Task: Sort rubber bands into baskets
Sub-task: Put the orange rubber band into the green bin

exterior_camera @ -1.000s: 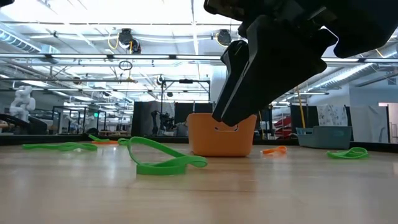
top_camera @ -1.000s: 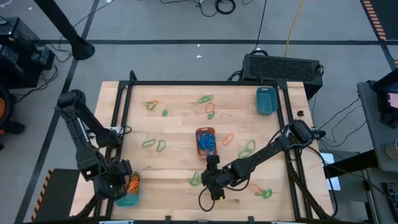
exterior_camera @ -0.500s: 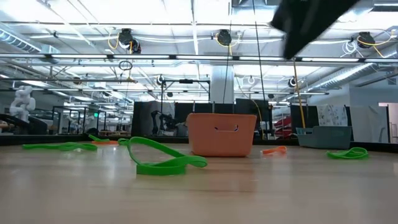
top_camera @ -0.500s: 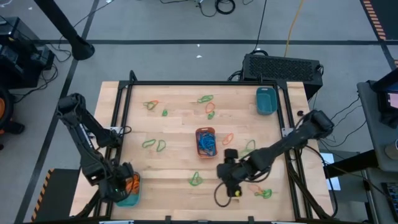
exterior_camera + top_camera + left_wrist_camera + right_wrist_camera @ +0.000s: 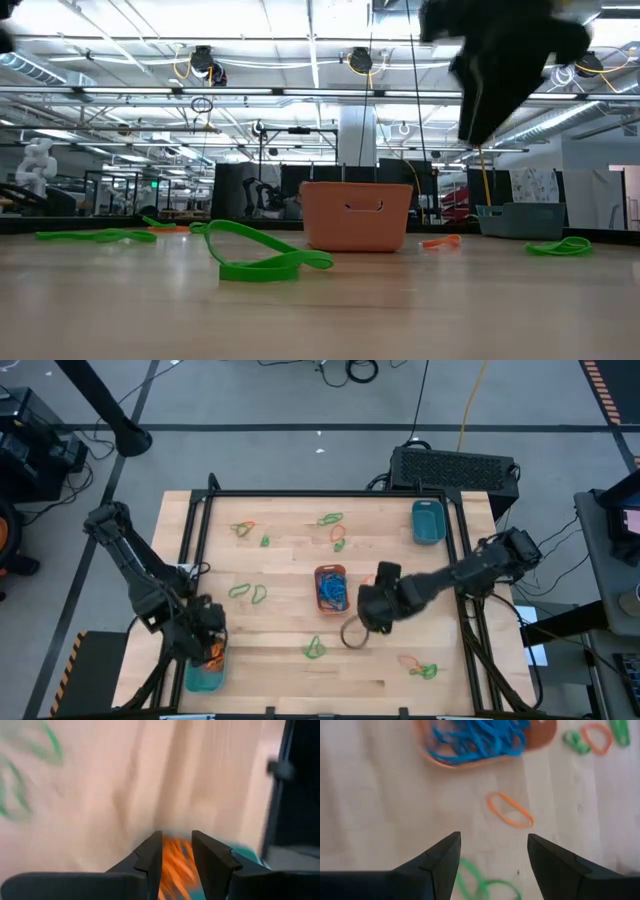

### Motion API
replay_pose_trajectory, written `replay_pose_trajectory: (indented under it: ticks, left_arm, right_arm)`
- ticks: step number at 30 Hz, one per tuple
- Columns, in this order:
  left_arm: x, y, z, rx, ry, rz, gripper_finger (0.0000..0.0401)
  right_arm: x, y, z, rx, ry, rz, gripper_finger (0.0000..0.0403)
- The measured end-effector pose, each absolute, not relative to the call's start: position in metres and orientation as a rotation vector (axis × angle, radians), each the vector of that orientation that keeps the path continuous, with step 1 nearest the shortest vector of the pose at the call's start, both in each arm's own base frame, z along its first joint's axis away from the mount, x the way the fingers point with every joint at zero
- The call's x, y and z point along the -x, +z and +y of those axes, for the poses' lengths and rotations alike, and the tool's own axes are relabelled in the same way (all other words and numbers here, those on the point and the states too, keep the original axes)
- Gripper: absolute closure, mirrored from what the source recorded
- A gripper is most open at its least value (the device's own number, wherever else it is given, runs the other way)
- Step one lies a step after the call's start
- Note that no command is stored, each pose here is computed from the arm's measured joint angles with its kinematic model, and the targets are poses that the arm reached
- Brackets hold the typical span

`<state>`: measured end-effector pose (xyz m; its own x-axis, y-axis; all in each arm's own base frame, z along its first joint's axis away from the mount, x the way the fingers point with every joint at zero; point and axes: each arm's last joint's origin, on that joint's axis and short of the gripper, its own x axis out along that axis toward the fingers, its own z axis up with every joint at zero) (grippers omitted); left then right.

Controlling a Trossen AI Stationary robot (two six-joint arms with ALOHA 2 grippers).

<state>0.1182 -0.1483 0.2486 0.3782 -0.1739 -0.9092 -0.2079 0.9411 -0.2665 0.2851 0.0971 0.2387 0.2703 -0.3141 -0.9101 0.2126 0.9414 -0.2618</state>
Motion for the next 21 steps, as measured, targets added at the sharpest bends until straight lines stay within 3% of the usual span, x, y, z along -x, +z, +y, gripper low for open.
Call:
replay_pose_trajectory:
  ticks: [6, 11, 21]
  left_arm:
    - [-0.131, 0.26, -0.123, 0.15, 0.045, 0.993, 0.0289]
    - [-0.149, 0.267, -0.108, -0.023, 0.07, 0.867, 0.0289]
    - [-0.198, 0.24, -0.089, -0.098, -0.191, 0.492, 0.0289]
  right_arm:
    - [-0.275, 0.188, 0.04, 0.052, -0.355, 1.348, 0.0181]
    - [-0.264, 0.162, 0.006, -0.056, -0.344, 1.165, 0.0181]
    - [-0.243, 0.134, -0.023, -0.217, -0.385, 1.047, 0.0181]
